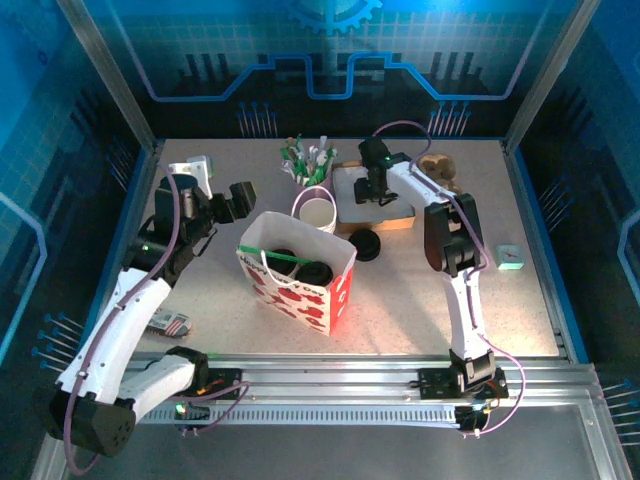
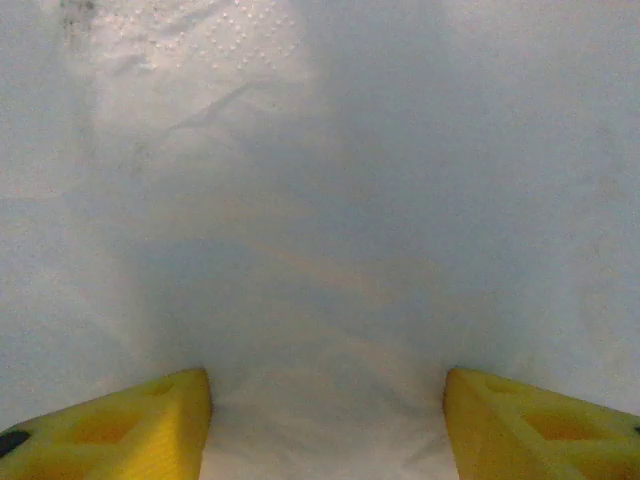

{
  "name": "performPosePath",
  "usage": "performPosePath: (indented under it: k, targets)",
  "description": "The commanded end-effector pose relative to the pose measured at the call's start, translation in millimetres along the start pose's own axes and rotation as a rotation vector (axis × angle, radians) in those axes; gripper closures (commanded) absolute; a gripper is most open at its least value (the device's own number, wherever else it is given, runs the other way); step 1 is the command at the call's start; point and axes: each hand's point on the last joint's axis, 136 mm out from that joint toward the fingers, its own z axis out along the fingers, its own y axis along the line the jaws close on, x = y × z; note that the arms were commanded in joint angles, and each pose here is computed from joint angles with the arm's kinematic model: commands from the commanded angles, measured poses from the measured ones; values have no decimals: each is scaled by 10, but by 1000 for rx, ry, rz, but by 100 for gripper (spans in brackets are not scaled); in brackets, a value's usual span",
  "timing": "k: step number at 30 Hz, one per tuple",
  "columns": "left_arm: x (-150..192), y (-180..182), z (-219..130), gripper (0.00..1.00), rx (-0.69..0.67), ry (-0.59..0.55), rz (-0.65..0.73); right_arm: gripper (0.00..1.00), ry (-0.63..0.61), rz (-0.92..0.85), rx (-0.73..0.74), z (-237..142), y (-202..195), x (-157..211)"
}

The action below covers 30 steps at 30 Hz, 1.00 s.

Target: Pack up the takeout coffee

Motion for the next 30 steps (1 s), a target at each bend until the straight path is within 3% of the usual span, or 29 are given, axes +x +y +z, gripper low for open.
performPosePath:
  k: [1,12,17,22,30]
  targets:
    - [-62,54,-13,1,-20,-37,13,45,53,10,-6,136,-18,86]
    - [-55,74,-39,1,-29,-38,21,71,23,14,-24,-18,-19,14]
    - [-73,82,-78,0,-30,-54,23,78,-74,19,-52,-459,28,-208]
    - [-70,84,-94,0,-28,-58,25,92,-150,15,-64,-847,40,-383]
    - [-58,87,-116,1,-25,-62,29,95,-273,44,-105,-1529,-2,-522]
